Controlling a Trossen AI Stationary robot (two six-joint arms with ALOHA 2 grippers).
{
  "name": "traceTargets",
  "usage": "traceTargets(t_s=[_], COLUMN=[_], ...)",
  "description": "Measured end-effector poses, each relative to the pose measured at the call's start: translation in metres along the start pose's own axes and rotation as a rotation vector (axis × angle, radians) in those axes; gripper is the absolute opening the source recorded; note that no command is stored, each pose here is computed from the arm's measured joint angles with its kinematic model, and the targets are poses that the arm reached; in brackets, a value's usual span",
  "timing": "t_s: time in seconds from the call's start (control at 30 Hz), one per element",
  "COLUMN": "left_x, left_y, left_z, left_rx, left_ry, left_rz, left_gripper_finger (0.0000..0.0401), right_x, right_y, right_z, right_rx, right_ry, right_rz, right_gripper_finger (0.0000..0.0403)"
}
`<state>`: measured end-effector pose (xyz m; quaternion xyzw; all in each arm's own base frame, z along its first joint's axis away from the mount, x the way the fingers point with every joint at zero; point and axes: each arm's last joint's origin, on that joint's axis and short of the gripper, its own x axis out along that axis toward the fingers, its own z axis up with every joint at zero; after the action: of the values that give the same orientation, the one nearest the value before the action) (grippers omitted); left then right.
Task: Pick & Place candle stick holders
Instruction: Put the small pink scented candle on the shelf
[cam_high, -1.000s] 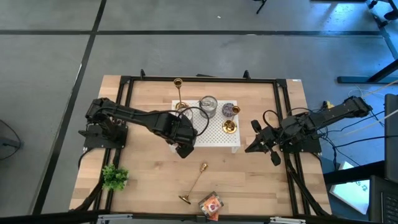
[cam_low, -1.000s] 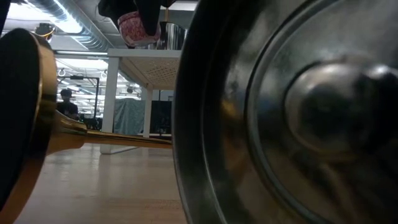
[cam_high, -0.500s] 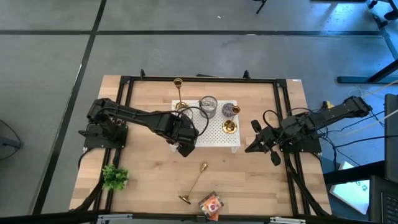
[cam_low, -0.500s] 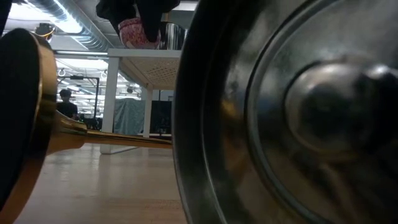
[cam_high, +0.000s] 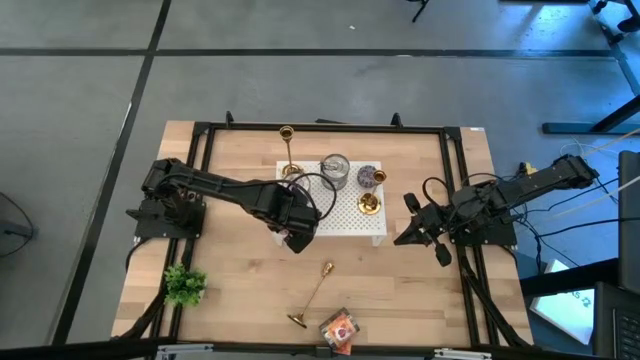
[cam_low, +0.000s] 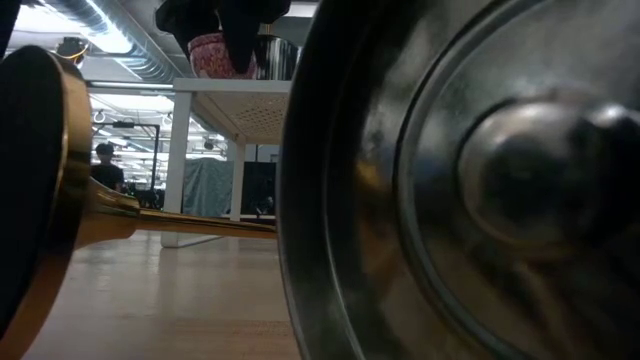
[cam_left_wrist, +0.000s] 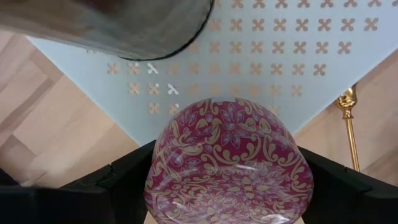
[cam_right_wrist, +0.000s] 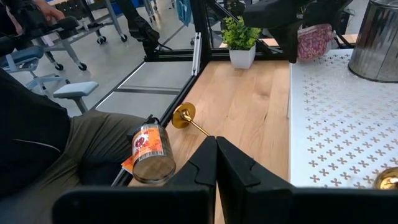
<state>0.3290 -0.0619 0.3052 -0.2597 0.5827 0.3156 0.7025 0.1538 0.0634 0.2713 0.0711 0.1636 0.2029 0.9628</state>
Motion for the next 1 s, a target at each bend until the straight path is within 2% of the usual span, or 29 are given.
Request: traceTargets(t_s=[0.13,1.0], left_x=[0.0000,-0.0066], left_y=[0.0001,0.0034], left_z=[0.0002,-0.0070], left_rx=[0.005,0.036], left_ry=[-0.007,0.003], left_rz=[0.004,0.018], left_gripper_finger=[0.0330,0.0328], right_x=[0.0000,0.0000], right_y=[0.0000,0.0000], right_z=[0.0000,0.0000], right_rx=[0.003,0.003], right_ry=[0.000,0.000], right_rz=[0.000,0.000], right_gripper_finger=[0.0005,0.0005])
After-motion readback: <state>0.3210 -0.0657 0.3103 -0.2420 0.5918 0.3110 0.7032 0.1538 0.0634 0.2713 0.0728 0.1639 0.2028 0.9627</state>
